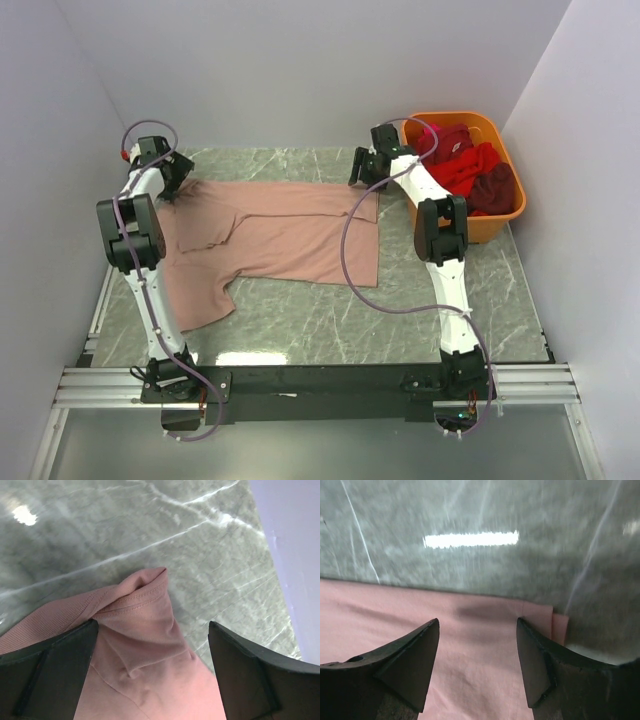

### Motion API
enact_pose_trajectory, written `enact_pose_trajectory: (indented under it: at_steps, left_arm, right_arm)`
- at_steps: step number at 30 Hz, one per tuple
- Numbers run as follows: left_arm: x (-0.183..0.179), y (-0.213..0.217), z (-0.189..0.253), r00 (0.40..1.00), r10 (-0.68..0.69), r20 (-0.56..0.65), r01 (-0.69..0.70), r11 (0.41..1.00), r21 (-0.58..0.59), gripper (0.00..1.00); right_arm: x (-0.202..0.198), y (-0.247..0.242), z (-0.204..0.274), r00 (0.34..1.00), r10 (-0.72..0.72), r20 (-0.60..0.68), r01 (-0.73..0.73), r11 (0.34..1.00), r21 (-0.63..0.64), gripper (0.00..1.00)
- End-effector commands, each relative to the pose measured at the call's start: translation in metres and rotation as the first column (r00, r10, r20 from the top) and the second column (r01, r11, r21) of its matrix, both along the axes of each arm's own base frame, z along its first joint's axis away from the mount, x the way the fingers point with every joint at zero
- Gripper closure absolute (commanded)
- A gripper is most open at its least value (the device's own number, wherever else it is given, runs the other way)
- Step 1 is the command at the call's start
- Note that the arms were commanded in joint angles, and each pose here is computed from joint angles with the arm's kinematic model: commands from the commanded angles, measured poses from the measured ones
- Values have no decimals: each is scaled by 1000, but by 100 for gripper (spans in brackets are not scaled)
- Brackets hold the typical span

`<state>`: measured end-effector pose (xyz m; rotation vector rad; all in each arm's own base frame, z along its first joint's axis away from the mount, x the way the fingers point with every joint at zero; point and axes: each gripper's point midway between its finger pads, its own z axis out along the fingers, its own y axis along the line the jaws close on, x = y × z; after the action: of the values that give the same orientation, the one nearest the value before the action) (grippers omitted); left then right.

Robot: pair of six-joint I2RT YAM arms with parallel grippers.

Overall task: Fold and stack the t-shirts
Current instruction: Fold the tshirt

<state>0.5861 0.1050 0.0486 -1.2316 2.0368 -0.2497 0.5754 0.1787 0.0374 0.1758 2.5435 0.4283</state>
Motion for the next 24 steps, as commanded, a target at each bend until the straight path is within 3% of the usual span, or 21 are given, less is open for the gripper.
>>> enact_pose_trajectory:
  at_steps: [1, 5, 6, 7, 9, 10, 11, 14, 15, 16, 17, 19, 20, 24]
  left_arm:
    - [-3, 0, -27, 997, -27, -75, 26, 1000, -17, 1]
    - [9, 2, 26, 999, -32, -11, 32, 999, 6, 1]
    - [4, 1, 30, 999, -32, -13, 32, 999, 5, 0]
    - [0, 1, 62, 999, -29, 39, 29, 999, 22, 1]
    - [-25, -1, 64, 1000, -12, 16, 12, 1000, 27, 1]
    - [-37, -1, 101, 997, 4, 73, -7, 999, 45, 1]
    - [-61, -4, 85, 1000, 20, 20, -21, 999, 39, 1]
    - [-114, -4, 118, 992, 119, 40, -121, 992, 46, 1]
    - [-146, -7, 91, 985, 168, -31, -167, 985, 33, 1]
    - [-166, -8, 110, 980, 197, 9, -197, 980, 35, 0]
    - [-201, -13, 80, 972, 224, -77, -222, 975, 33, 1]
    - [-237, -15, 85, 953, 298, -61, -297, 955, 23, 1]
    - [-269, -22, 59, 939, 312, -148, -312, 950, 24, 0]
    - [-332, -36, 48, 915, 343, -210, -349, 937, 10, 1]
  right_arm:
    - [27, -6, 19, 996, -5, 93, 6, 1000, -2, 30]
    - [31, 2, 62, 982, 37, 187, -42, 999, 19, 30]
    - [24, 2, 76, 977, 51, 205, -55, 998, 17, 30]
    - [20, 4, 85, 973, 60, 223, -65, 998, 16, 30]
    - [6, 9, 112, 955, 87, 283, -91, 996, 2, 30]
    - [1, 9, 119, 950, 89, 298, -92, 996, -6, 29]
    - [-3, 11, 129, 943, 92, 320, -93, 996, -12, 29]
    - [-27, 15, 151, 930, 93, 356, -90, 996, -27, 28]
    - [-44, 19, 154, 931, 96, 352, -95, 995, -19, 28]
    - [-52, 21, 155, 930, 97, 355, -99, 995, -12, 28]
    - [-57, 25, 158, 926, 88, 368, -99, 995, 9, 27]
    - [-84, 29, 150, 933, 99, 347, -115, 993, 26, 27]
    - [-99, 29, 143, 939, 89, 332, -110, 993, 45, 27]
    - [-134, 31, 124, 957, 88, 275, -121, 987, 103, 27]
